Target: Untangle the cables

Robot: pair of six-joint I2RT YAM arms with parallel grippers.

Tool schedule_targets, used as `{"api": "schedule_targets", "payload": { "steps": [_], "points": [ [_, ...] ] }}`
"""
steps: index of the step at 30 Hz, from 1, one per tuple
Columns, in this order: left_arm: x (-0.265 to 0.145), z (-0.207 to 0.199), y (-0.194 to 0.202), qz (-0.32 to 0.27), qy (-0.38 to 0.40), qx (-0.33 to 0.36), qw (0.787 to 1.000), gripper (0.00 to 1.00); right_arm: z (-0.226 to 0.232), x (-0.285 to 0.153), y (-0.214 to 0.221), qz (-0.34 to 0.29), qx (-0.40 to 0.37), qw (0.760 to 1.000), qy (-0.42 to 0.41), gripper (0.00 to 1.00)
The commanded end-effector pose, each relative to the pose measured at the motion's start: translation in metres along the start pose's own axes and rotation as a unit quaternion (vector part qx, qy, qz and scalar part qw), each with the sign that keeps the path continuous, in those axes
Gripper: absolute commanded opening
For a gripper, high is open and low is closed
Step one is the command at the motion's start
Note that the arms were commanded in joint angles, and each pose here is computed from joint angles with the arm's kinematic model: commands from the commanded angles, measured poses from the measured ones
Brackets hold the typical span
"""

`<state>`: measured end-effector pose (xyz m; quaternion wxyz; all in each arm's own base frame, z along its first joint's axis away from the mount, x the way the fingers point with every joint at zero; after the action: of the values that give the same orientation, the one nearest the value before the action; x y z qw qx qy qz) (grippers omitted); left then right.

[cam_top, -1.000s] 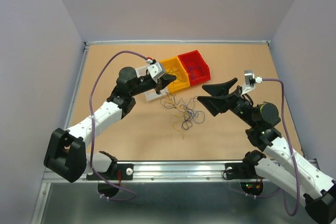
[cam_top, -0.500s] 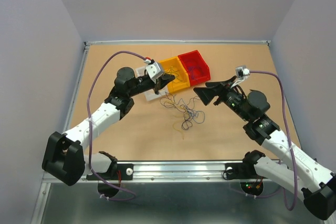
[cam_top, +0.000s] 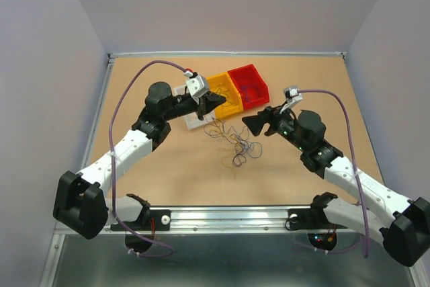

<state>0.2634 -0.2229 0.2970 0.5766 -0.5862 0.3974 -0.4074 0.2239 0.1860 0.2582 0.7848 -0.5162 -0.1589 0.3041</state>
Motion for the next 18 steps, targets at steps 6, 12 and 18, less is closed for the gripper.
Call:
{"api": "schedule_targets", "payload": {
  "steps": [6,12,18],
  "points": [
    [0.007,-0.006,-0.043,-0.043,0.022,0.012,0.999,0.0,0.007,0.015,0.018,0.002,-0.026,0.996,-0.081,0.69],
    [0.018,-0.013,-0.047,-0.041,0.022,0.022,0.999,0.0,0.006,0.023,0.03,0.013,-0.04,0.994,-0.098,0.66],
    [0.031,-0.027,-0.05,-0.037,0.033,0.023,0.999,0.0,0.007,0.023,0.033,0.012,-0.05,0.994,-0.098,0.58]
  ]
}}
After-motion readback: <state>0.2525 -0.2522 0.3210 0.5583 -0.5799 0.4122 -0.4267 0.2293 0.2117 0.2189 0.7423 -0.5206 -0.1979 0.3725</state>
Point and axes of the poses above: each gripper's point midway between its finger pads, its own x axis out along the fingers, its own z axis along the line the jaws close on, y = z × x, the point moved 7 cm from there along -x, back along the fingers, and after that the axes turned 4 degrees about -x, right-handed, at the moved point
